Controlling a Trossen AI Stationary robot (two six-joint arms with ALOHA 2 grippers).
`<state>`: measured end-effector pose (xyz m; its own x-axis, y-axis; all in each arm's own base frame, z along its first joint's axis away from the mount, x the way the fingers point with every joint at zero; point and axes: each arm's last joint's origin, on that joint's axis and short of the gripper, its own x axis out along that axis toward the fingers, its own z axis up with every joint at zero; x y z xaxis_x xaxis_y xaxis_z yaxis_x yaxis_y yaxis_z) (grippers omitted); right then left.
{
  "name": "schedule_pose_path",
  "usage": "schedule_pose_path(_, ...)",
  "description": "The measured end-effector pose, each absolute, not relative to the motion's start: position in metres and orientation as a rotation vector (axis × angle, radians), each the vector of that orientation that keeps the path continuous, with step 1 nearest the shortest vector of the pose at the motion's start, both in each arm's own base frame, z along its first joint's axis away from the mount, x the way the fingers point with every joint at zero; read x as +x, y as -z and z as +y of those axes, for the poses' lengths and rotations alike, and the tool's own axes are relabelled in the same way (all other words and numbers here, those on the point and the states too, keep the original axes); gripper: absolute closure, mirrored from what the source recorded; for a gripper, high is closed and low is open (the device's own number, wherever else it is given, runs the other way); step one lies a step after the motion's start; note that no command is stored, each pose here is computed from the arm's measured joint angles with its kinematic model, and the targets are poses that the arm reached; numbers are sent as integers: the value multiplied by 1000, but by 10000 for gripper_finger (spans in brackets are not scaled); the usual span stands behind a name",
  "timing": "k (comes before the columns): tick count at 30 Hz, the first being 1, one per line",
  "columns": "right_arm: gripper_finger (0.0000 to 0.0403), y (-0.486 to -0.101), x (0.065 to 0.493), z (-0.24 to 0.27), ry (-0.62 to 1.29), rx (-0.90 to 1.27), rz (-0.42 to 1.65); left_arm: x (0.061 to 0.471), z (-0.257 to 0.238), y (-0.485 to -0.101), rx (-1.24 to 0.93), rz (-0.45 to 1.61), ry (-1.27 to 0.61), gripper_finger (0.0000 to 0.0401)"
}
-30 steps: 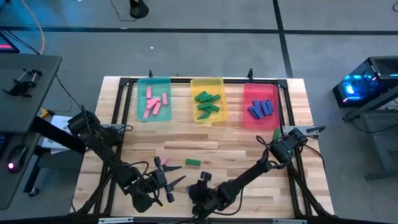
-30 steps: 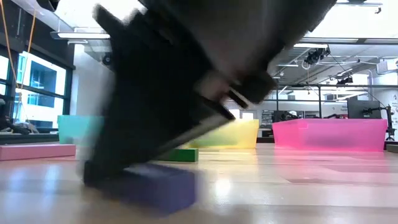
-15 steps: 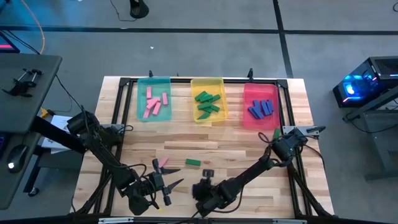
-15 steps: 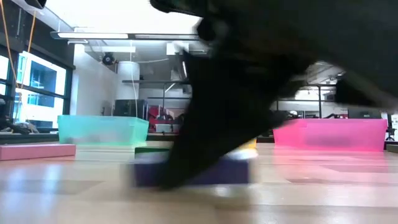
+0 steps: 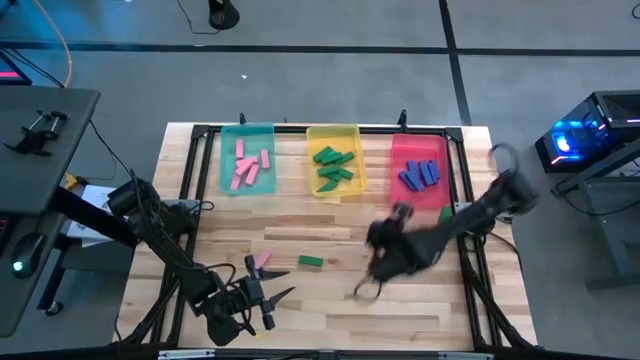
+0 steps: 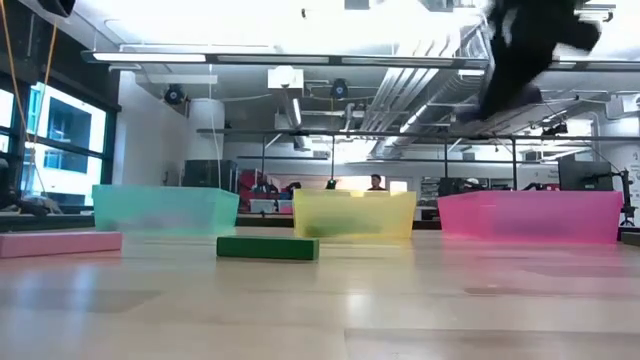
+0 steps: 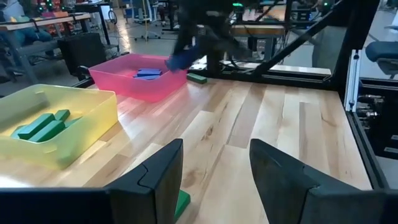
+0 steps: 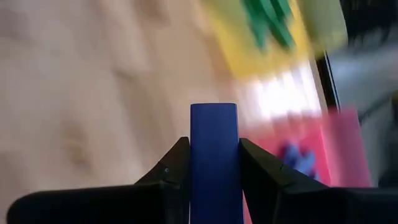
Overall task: Sort blocks
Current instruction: Put the blue wooden block into the red bin, then put the green wooden block into the yellow bin
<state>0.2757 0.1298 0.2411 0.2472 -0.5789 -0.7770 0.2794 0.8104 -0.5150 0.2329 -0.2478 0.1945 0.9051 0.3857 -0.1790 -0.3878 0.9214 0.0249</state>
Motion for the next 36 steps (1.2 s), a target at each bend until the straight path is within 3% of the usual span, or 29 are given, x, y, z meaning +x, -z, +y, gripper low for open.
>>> schedule_pose_path(9,317,-224,197,-18,948,191,1211,244,-235,-193,8,195,-450,229)
schedule_pose_path(18,317,-190,166,-117,1030,393,1209,258,-219,-191,12,221,-491,229)
schedule_pose_path(22,310,-185,155,-139,1051,440,1214,262,-216,-191,4,239,-479,229)
schedule_pose_path(26,276,-184,146,-148,1013,547,1210,263,-215,-190,1,245,-473,229)
schedule_pose_path(31,225,-184,135,-149,976,600,1293,263,-215,-190,3,248,-471,229)
schedule_pose_path(36,212,-199,139,-136,997,597,1329,259,-216,-188,18,263,-466,229)
